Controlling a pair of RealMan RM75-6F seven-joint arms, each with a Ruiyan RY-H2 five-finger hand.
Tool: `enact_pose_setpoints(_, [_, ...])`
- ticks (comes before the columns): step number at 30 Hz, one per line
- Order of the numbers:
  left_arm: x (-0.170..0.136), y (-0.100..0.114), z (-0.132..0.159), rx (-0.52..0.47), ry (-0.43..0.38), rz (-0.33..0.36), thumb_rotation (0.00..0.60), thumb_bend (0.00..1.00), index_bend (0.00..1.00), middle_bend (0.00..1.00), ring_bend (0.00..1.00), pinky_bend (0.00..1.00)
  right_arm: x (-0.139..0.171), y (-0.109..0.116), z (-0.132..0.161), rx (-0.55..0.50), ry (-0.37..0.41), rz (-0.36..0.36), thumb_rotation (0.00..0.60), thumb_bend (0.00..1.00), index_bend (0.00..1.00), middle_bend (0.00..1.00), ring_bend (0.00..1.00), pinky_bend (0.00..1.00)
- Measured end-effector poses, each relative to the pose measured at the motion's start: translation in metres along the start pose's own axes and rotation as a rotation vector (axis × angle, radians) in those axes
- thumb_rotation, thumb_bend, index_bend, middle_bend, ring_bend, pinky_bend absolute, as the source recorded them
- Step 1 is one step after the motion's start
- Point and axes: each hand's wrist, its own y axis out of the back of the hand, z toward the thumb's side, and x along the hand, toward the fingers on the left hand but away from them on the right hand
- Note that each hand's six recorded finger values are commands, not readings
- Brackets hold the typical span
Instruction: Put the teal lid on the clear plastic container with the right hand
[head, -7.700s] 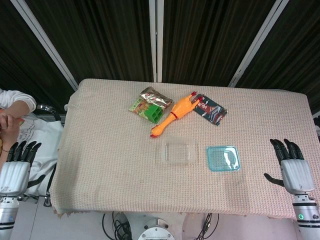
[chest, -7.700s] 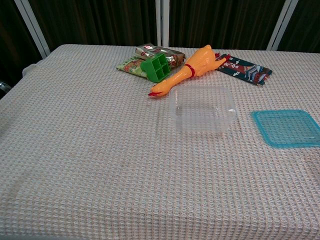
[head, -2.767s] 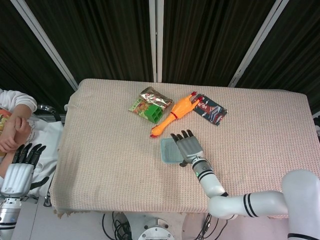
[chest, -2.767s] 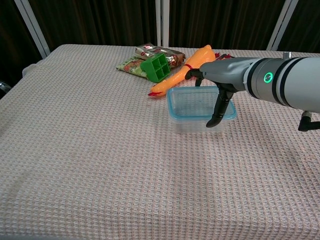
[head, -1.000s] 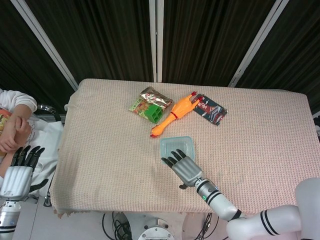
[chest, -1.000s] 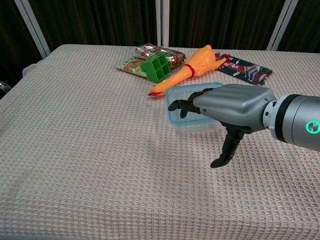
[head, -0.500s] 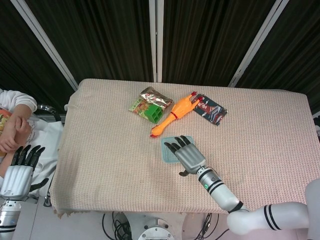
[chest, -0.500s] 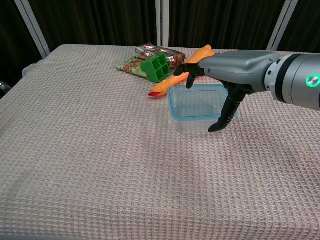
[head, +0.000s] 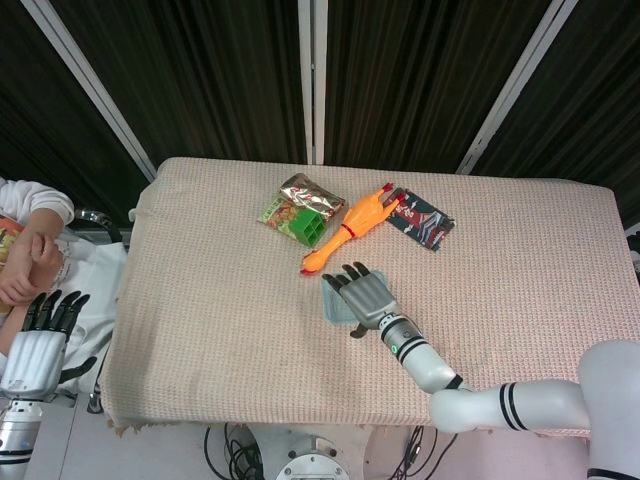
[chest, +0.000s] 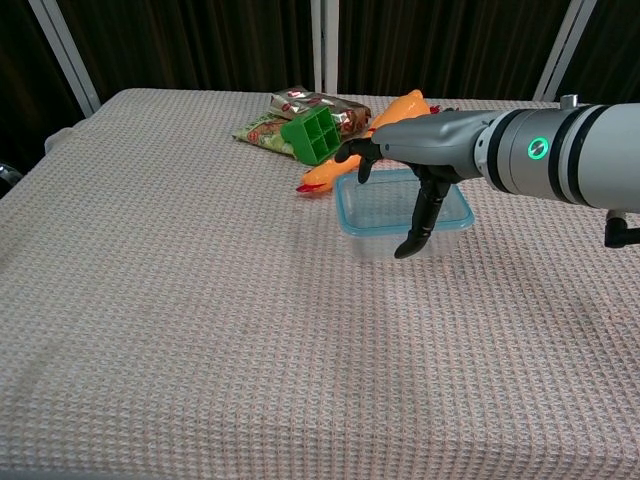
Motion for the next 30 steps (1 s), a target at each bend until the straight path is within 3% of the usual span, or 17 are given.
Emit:
enact_pose_setpoints(9, [0.0,-0.002,-0.001,-0.001,-0.002,-0.002,0.6,0.06,0.11,0.09,0.01,0.01,-0.002,-0.011,-0.001,0.006,-0.008,0.025,0.6,0.0,0.0,0.19,0.0,0.0])
enact_pose_setpoints(16, [0.001,-0.002,0.0,-0.004,-0.006,0.003,0.6,0.06,0.11,0.09,0.01,0.01,0.004,-0.005,-0.002,0.005,-0.009,-0.012,0.6,0.0,0.0,0.18,0.0,0.0])
enact_pose_setpoints(23, [0.001,-0.002,0.001,-0.008,-0.012,0.007,0.6,0.06,0.11,0.09,0.01,0.01,0.033,0.009,-0.032,-0.015,-0.073,-0.092,0.6,0.0,0.0,0.18,0.0,0.0])
enact_pose_setpoints(30, [0.002,-0.002,0.004,-0.008,-0.023,0.009,0.6,0.06,0.11,0.09,0.01,0.01,0.043,0.0,-0.056,-0.052,-0.117,-0.079,0.6,0.0,0.0,0.18,0.0,0.0])
